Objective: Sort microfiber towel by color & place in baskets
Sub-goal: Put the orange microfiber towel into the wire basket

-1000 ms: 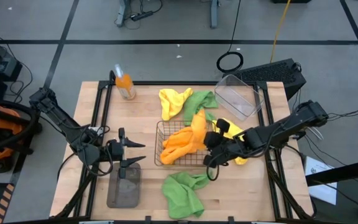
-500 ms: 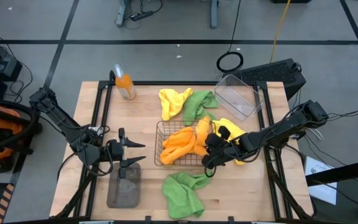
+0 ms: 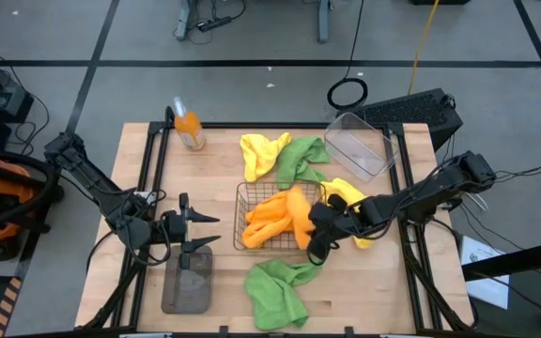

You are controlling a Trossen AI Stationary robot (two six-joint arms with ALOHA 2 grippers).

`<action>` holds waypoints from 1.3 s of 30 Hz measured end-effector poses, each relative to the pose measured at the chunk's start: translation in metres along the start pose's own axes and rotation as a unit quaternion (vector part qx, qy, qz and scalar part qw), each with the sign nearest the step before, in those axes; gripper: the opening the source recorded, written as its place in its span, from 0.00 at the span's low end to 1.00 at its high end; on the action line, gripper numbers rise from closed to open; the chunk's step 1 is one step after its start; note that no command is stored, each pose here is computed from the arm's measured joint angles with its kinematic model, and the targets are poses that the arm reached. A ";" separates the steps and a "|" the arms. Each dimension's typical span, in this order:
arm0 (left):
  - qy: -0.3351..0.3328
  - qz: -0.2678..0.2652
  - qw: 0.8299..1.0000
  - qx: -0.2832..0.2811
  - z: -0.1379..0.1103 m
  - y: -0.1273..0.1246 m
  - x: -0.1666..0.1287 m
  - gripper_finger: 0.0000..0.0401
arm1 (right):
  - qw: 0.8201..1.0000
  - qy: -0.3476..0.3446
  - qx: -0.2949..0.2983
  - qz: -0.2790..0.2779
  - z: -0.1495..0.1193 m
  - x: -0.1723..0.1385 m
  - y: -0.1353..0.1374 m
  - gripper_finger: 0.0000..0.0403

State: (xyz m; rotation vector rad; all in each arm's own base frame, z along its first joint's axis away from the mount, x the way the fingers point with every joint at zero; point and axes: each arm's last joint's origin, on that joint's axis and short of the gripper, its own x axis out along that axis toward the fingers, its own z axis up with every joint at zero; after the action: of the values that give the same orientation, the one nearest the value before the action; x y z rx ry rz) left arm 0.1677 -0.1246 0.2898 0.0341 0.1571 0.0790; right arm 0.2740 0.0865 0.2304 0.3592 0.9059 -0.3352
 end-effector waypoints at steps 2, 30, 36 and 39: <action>0.000 0.000 1.000 0.000 0.000 0.000 0.000 0.50 | 1.000 0.013 -0.007 -0.007 0.006 -0.006 -0.001 0.57; 0.015 0.002 1.000 0.004 -0.004 0.001 0.000 0.50 | 0.994 0.056 -0.076 -0.061 0.020 0.031 -0.004 0.06; 0.015 0.002 1.000 0.003 -0.004 0.001 0.000 0.50 | 0.994 0.044 -0.079 -0.061 0.022 0.030 -0.002 0.08; 0.017 0.002 1.000 0.004 -0.004 0.001 0.000 0.50 | 0.995 0.007 -0.077 -0.056 0.027 0.012 0.005 0.09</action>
State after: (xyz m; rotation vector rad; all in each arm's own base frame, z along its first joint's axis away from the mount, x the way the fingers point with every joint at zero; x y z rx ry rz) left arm 0.1671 -0.1239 0.2856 0.0418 0.1904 0.0839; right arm 0.3020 0.0772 0.2368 0.1685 0.9621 -0.3634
